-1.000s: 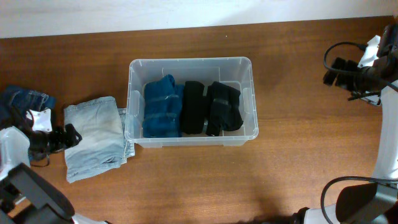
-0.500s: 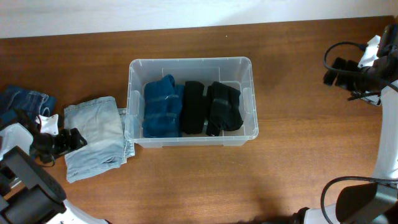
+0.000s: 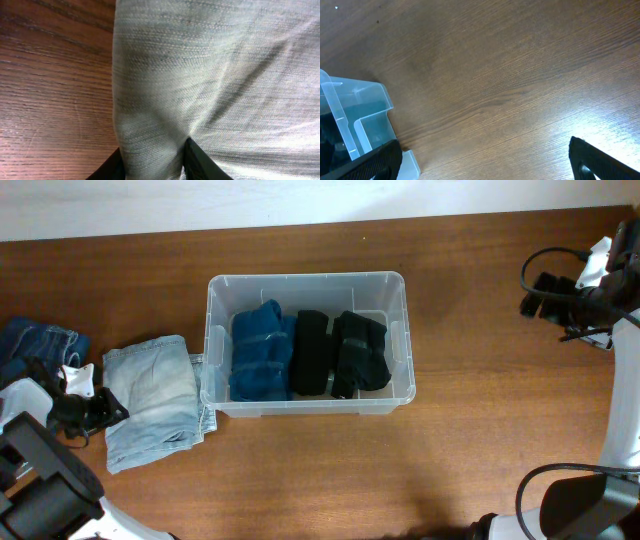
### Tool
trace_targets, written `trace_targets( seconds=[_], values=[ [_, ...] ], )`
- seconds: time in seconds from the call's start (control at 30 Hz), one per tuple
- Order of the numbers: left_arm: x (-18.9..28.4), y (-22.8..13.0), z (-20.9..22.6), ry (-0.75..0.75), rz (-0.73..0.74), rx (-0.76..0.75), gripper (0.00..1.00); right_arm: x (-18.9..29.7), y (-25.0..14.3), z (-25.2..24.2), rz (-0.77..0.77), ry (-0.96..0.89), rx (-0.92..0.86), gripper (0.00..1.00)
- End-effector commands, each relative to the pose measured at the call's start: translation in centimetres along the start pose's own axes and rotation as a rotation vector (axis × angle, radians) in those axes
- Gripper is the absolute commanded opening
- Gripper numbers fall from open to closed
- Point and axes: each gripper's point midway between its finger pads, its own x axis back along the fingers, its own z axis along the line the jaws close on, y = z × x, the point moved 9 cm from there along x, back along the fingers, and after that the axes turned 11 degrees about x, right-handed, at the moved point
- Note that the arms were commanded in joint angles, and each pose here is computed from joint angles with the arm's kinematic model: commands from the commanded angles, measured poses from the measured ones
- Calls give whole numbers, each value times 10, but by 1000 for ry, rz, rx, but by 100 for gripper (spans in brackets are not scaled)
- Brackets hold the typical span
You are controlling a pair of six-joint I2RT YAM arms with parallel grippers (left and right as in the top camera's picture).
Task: Pack container
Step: 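Close the left gripper on the light-blue jeans' edge and drag them left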
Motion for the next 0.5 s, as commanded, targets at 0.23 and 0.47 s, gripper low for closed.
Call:
trace_targets(
  seconds=[0.23,0.47],
  values=[
    [-13,-3,-6,-104,29,18,51,5,1,-1,-14,-4,0,98],
    [-13,-3,-6,-106,24,16,64,5,1,-1,-14,-4,0,99]
  ],
)
